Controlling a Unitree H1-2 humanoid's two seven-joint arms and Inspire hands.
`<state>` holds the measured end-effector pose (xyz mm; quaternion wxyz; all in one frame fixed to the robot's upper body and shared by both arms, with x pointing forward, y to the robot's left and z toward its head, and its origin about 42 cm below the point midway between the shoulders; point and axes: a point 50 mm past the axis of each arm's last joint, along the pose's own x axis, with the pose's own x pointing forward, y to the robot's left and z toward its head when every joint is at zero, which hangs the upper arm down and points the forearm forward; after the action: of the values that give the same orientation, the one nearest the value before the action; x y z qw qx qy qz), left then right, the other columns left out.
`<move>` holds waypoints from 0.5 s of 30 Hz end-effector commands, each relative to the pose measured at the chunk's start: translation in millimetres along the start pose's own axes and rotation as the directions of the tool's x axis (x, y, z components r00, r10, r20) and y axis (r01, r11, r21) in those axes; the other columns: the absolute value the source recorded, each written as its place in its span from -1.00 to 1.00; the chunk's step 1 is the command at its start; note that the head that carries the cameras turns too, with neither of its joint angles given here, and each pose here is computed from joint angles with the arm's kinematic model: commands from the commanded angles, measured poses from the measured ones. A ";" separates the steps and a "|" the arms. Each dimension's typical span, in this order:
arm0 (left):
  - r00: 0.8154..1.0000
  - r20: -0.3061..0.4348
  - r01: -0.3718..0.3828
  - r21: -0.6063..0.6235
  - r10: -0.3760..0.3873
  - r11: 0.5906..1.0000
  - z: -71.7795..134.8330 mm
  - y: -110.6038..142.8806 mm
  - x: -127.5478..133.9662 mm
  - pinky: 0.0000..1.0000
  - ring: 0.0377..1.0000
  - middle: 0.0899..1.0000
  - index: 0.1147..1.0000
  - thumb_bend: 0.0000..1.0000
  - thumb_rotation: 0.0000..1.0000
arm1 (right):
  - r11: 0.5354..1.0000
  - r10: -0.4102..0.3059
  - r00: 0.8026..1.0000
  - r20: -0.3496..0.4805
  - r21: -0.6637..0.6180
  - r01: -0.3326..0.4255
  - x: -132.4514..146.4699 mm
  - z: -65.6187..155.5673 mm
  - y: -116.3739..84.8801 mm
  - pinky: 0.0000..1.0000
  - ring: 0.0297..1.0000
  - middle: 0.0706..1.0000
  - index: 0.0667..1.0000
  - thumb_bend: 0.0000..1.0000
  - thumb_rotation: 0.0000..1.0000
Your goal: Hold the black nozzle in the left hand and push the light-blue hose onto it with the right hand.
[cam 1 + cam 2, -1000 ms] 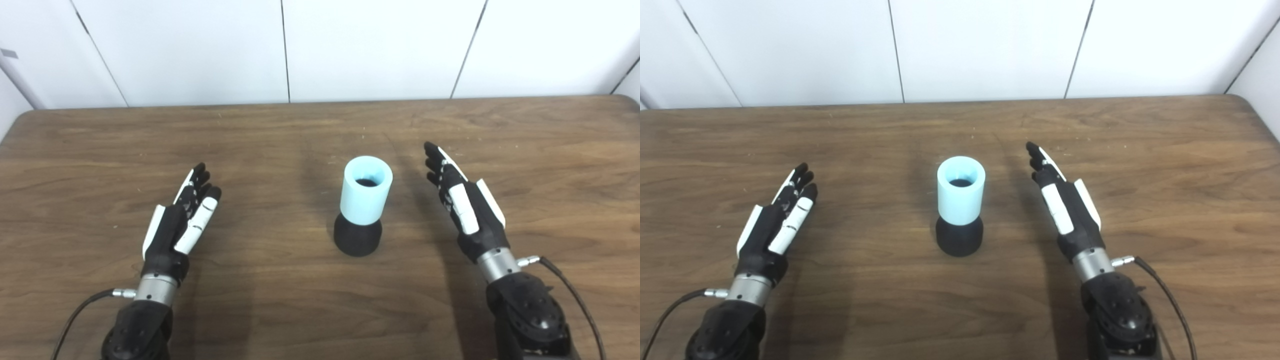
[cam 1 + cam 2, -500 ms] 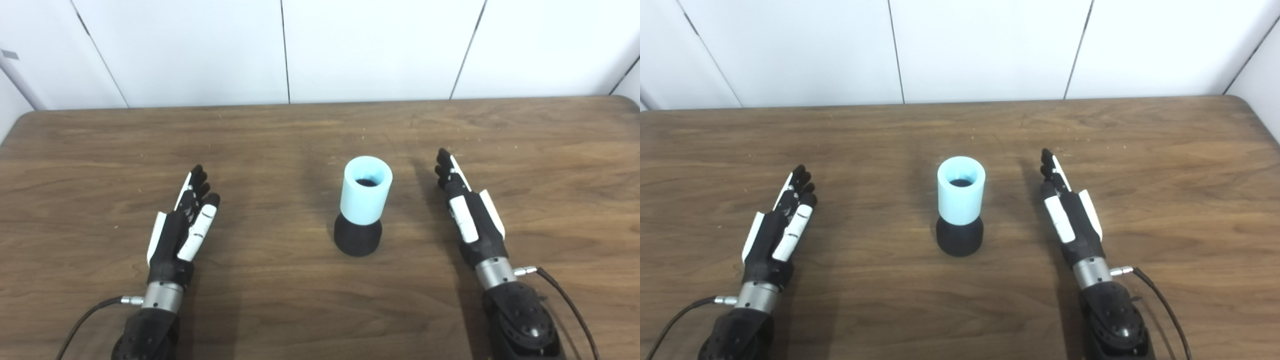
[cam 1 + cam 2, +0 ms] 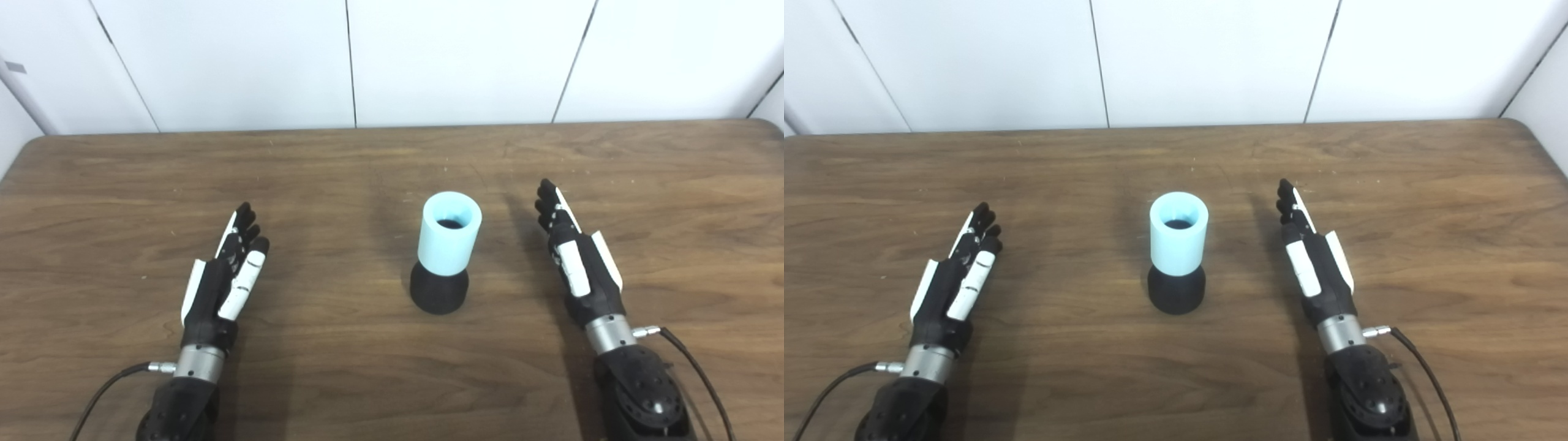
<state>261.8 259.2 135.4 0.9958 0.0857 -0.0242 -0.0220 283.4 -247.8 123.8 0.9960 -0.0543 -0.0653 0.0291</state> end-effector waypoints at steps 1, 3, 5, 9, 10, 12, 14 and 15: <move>1.000 -0.008 0.011 -0.001 -0.011 1.000 1.8 0.1 -2.1 0.89 0.94 0.96 0.98 -0.21 0.55 | 1.000 -0.020 0.999 -0.031 0.008 0.021 -13.6 -14.5 -9.5 1.00 1.00 0.99 0.99 0.22 1.00; 1.000 -0.009 0.010 -0.006 -0.010 1.000 1.1 0.3 -1.7 0.89 0.93 0.94 0.97 -0.21 0.55 | 0.999 -0.022 0.999 -0.034 0.039 0.023 -13.8 -13.4 -11.4 1.00 1.00 0.99 0.98 0.25 1.00; 1.000 -0.012 0.010 -0.007 -0.010 1.000 -0.1 0.1 -1.7 0.88 0.92 0.92 0.95 -0.20 0.56 | 0.997 -0.023 0.999 -0.034 0.066 0.025 -14.4 -12.2 -12.2 1.00 1.00 0.99 0.97 0.25 1.00; 1.000 -0.020 0.013 -0.018 -0.014 1.000 -1.4 0.1 -2.4 0.87 0.90 0.91 0.94 -0.19 0.57 | 0.993 -0.029 0.999 -0.031 0.114 0.032 -15.8 -16.1 -12.7 1.00 1.00 0.99 0.96 0.22 1.00; 1.000 -0.021 0.015 -0.021 -0.015 1.000 -1.7 0.4 -2.1 0.87 0.90 0.91 0.94 -0.19 0.57 | 0.993 -0.030 0.999 -0.031 0.117 0.033 -16.0 -17.1 -13.2 1.00 1.00 0.99 0.96 0.22 1.00; 1.000 -0.023 0.015 -0.025 -0.016 1.000 -2.2 1.5 -1.7 0.87 0.90 0.91 0.94 -0.20 0.56 | 0.992 -0.032 0.999 -0.034 0.122 0.036 -16.9 -19.4 -14.1 1.00 1.00 0.99 0.95 0.21 1.00; 1.000 -0.024 0.015 -0.028 -0.015 0.999 -2.5 2.8 -1.3 0.87 0.91 0.91 0.93 -0.21 0.56 | 0.991 -0.035 0.999 -0.036 0.126 0.039 -18.0 -22.0 -14.6 1.00 1.00 0.99 0.94 0.21 1.00; 1.000 -0.024 0.015 -0.030 -0.016 0.999 -2.8 3.1 -1.0 0.87 0.91 0.91 0.93 -0.21 0.56 | 0.991 -0.036 0.999 -0.038 0.128 0.041 -18.7 -23.3 -14.7 1.00 1.00 0.99 0.94 0.21 1.00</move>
<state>261.8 261.5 135.4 0.9970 0.0710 -0.0220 -0.0228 282.1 -255.8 123.4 0.9970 0.0086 -0.0734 0.0223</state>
